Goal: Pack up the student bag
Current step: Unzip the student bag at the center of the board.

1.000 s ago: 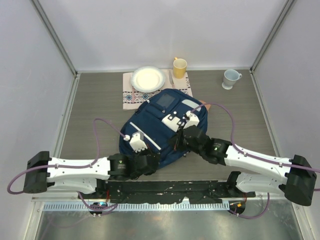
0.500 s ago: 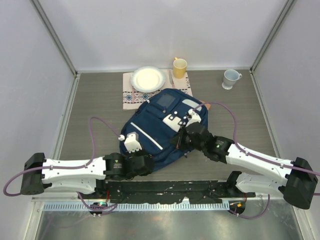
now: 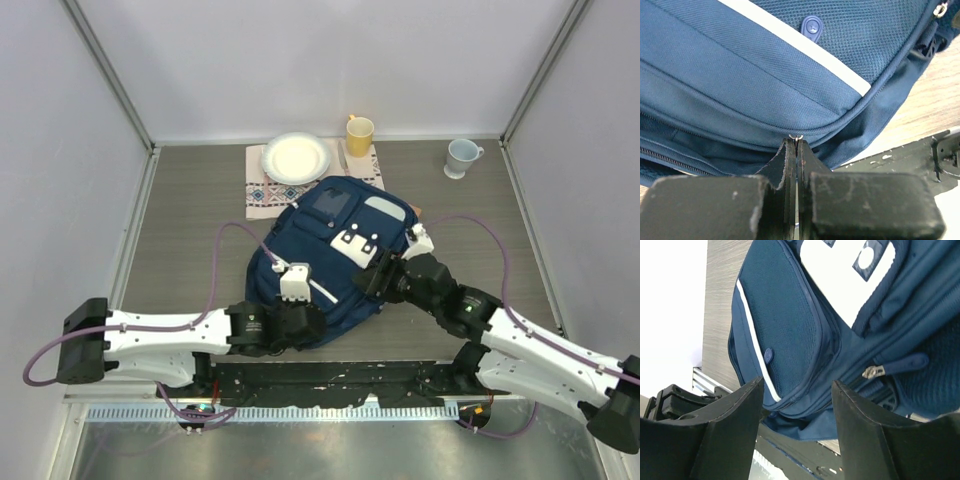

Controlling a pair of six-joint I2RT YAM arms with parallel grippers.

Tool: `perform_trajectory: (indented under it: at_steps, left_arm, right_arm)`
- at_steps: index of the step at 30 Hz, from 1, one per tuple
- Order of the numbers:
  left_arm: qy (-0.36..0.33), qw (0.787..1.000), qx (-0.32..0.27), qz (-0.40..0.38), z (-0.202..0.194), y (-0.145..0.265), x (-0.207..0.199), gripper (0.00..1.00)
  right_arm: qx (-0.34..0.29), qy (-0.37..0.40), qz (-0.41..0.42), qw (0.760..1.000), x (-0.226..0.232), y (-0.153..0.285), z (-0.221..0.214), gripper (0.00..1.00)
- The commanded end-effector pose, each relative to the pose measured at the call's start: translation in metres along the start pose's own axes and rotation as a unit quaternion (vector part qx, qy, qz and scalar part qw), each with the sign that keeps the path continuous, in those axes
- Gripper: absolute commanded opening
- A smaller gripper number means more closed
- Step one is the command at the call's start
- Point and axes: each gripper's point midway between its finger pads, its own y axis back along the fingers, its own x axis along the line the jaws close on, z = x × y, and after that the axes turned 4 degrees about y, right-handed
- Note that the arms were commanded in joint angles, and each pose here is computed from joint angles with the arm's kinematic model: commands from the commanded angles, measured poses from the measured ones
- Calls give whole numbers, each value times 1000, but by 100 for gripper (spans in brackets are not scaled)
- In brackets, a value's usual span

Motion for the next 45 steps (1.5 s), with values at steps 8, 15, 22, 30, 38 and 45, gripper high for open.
perform_trajectory:
  at_steps: [8, 15, 22, 30, 38, 45]
  left_arm:
    - [14, 995, -8, -99, 13, 3, -72, 0]
    - [-4, 993, -3, -115, 13, 0, -96, 0]
    - [-11, 988, 16, -153, 7, 2, -120, 0]
    - [-18, 986, 23, -167, 2, 10, -115, 0]
    - [-15, 998, -3, -62, 5, 7, -43, 0]
    - [10, 996, -56, 63, 37, 4, 36, 0]
  right_arm:
    - [-7, -31, -44, 999, -21, 50, 3, 64]
    - [45, -81, 28, 995, 9, 27, -36, 63]
    - [38, -81, 27, 996, 25, 8, -50, 60]
    - [-25, -73, -23, 997, 2, 7, -29, 10]
    - [-71, -21, -88, 993, -28, 28, -7, 1]
    - [-64, -19, -85, 994, -33, 39, -8, 1]
